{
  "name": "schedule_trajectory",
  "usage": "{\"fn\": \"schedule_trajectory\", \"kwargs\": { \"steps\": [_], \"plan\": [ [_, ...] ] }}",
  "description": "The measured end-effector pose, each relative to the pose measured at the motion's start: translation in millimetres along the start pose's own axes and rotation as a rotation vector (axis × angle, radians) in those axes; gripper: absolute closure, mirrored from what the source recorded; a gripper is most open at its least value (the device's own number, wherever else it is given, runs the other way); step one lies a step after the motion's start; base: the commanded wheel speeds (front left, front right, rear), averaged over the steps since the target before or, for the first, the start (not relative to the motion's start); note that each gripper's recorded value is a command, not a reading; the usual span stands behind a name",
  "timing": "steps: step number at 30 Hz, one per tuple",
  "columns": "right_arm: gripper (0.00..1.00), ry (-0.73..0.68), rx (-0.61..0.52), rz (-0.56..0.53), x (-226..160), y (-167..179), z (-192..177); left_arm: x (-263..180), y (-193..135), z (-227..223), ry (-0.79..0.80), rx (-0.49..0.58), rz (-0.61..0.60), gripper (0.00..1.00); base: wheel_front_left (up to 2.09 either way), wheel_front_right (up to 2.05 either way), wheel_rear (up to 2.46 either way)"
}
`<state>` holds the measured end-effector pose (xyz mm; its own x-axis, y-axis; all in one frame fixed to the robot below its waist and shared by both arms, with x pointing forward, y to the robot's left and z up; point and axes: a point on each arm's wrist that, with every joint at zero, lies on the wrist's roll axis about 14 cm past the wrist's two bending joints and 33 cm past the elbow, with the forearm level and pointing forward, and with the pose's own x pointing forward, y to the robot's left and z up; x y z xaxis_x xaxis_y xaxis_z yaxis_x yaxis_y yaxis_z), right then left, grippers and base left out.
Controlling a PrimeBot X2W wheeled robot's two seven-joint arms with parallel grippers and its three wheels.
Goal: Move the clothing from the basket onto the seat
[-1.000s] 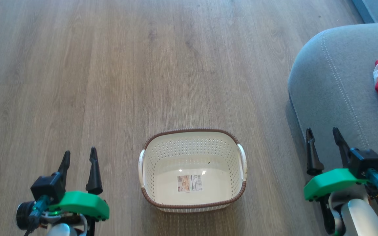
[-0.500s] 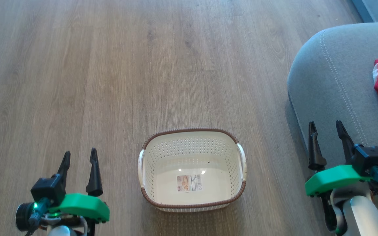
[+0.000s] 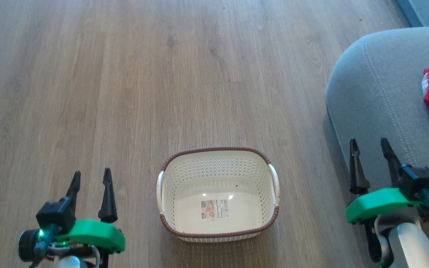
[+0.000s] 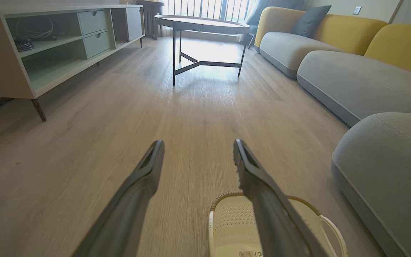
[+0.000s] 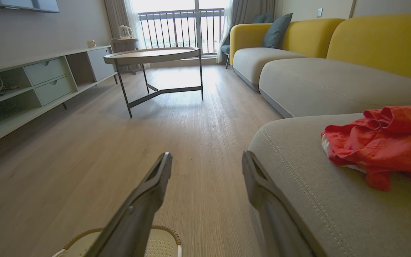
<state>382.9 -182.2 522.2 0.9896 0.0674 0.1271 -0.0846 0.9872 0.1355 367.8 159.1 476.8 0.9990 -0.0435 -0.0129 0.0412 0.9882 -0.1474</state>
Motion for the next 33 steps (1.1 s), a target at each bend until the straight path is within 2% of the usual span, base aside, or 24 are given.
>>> {"fn": "schedule_trajectory", "kwargs": {
  "steps": [2,3,10,33],
  "plan": [
    [0.00,-0.001,0.000,0.000,0,0,0,0,0,0,0.000,-0.002,0.000,0.00,0.00,0.00,0.00],
    [1.00,0.007,0.001,-0.001,-1,0,-2,-1,1,-3,0.009,-0.001,0.002,1.00,0.00,0.00,0.00],
    [1.00,0.135,0.041,-0.033,-23,-5,-42,-21,9,-41,0.136,-0.028,0.036,1.00,0.00,0.00,0.00],
    [1.00,0.152,0.305,-0.124,-23,-16,-45,-20,19,-43,0.167,-0.295,0.108,1.00,0.00,0.00,0.00]
  ]
}}
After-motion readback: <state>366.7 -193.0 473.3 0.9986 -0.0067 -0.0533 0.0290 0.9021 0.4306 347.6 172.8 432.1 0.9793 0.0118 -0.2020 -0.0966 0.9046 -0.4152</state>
